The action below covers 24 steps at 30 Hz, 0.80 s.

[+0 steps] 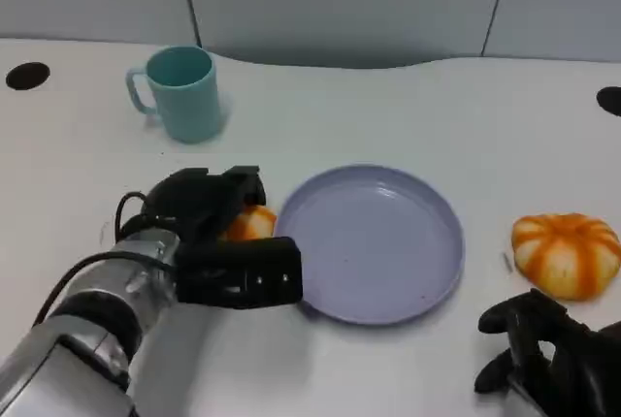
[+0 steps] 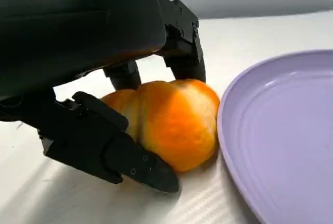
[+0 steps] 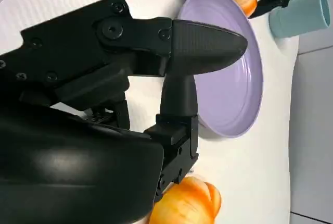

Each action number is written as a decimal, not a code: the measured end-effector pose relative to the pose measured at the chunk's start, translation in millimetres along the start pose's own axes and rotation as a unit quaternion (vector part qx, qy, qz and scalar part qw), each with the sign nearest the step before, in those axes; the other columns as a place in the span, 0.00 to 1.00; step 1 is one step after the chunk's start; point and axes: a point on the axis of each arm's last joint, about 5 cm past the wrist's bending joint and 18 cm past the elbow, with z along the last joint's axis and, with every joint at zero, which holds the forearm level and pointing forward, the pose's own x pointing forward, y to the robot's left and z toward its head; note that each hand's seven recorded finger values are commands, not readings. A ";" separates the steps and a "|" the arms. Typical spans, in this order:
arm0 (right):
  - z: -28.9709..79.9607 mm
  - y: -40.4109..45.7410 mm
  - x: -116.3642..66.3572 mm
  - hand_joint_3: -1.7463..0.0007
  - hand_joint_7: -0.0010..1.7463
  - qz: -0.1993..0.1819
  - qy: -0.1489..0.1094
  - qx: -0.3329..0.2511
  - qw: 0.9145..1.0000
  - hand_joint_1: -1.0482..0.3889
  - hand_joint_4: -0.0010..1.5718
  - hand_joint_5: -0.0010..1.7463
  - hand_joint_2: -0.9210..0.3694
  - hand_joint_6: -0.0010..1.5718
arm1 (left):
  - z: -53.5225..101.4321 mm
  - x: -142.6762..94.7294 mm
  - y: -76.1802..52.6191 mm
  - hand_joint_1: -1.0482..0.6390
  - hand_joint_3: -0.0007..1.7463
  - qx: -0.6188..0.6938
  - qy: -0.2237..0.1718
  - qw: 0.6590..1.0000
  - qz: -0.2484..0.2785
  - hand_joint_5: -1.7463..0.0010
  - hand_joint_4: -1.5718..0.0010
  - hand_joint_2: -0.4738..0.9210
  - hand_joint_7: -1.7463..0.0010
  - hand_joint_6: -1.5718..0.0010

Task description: Grasp the bread from the table and place it into the plate.

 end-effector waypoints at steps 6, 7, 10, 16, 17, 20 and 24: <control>-0.2 -2.5 1.7 0.65 0.95 -0.003 0.001 0.005 1.000 0.52 0.33 1.00 0.00 0.23 | -1.3 0.0 0.7 0.58 0.09 -0.041 0.020 0.999 0.013 0.00 0.49 1.00 0.00 0.65; 0.1 -2.9 2.4 0.65 0.95 -0.004 0.001 0.005 1.000 0.52 0.32 1.00 0.00 0.23 | -1.7 -0.1 0.8 0.59 0.09 -0.046 0.023 0.999 0.016 0.00 0.50 1.00 0.00 0.66; 1.7 -2.8 4.8 0.65 0.95 -0.003 -0.002 0.003 1.000 0.52 0.32 1.00 0.00 0.23 | -2.9 -0.8 0.8 0.59 0.09 -0.066 0.026 0.997 0.023 0.00 0.50 1.00 0.00 0.66; 0.6 -2.8 7.9 0.66 0.95 -0.002 -0.002 0.000 1.000 0.51 0.33 1.00 0.00 0.25 | -7.1 -1.8 5.3 0.61 0.07 -0.124 0.028 0.990 0.053 0.00 0.49 0.95 0.00 0.64; 0.6 -2.8 8.1 0.66 0.95 -0.002 -0.004 -0.001 1.000 0.51 0.32 1.00 0.00 0.24 | -7.9 -2.0 6.1 0.61 0.06 -0.129 0.028 0.990 0.057 0.00 0.49 0.95 0.00 0.64; 1.0 -2.4 8.7 0.65 0.94 -0.001 -0.005 -0.001 1.000 0.52 0.31 1.00 0.00 0.23 | -10.9 -3.0 9.7 0.63 0.06 -0.147 0.018 0.986 0.072 0.00 0.47 0.94 0.00 0.61; 1.3 -2.0 9.1 0.64 0.94 0.002 -0.006 -0.002 1.000 0.52 0.31 1.00 0.00 0.23 | -19.7 -3.7 27.9 0.64 0.05 -0.160 -0.005 0.978 0.131 0.00 0.47 0.94 0.00 0.61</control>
